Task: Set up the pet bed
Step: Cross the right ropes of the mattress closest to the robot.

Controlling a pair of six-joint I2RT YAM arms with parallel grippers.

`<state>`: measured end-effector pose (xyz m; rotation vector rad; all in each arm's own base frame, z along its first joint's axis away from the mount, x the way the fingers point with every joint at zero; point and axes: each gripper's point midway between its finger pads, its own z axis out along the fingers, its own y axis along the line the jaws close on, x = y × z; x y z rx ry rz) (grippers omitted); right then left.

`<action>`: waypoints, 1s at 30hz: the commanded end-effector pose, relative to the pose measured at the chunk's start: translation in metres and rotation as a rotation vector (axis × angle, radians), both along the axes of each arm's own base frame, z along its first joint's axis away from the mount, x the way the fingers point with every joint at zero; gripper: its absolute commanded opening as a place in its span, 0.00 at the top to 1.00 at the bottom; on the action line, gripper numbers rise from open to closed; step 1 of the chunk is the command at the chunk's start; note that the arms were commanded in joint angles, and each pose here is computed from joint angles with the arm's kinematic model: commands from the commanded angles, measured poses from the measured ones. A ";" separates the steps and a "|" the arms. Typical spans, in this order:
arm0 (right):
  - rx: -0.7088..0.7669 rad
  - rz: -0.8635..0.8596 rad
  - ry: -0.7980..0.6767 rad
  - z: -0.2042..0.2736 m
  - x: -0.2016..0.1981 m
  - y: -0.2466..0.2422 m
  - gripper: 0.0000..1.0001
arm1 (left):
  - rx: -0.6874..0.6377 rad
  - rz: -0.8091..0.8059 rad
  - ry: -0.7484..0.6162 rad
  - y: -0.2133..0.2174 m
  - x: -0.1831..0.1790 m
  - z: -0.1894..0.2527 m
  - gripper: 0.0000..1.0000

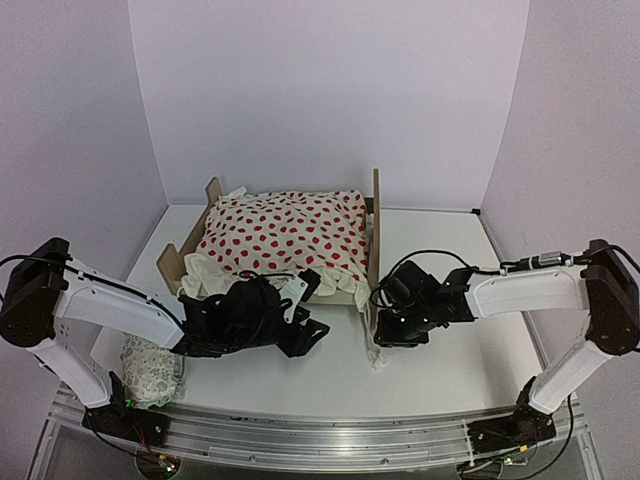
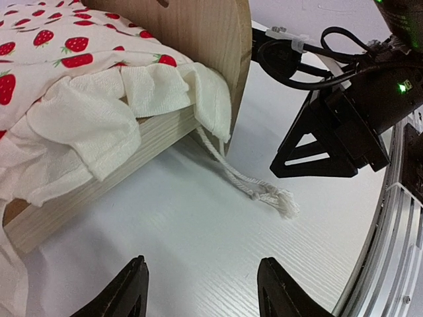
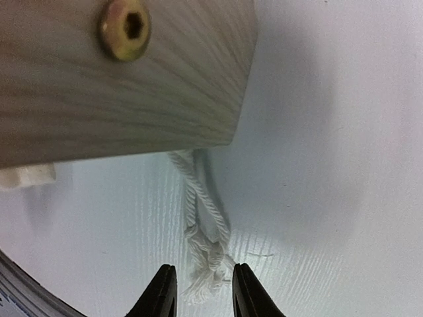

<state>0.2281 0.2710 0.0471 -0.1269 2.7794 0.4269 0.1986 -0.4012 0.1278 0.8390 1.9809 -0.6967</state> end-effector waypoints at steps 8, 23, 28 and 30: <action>-0.020 -0.074 -0.197 0.050 0.003 -0.067 0.68 | 0.043 -0.240 -0.253 -0.082 0.011 -0.013 0.44; -0.032 -0.146 -0.241 0.060 -0.020 -0.111 0.68 | -0.034 -0.262 -0.186 -0.115 0.028 -0.064 0.49; -0.034 -0.137 -0.236 0.060 -0.022 -0.111 0.68 | -0.054 -0.216 -0.142 -0.112 0.040 -0.072 0.53; -0.038 -0.131 -0.229 0.059 -0.022 -0.110 0.68 | -0.052 -0.222 -0.142 -0.114 0.041 -0.075 0.54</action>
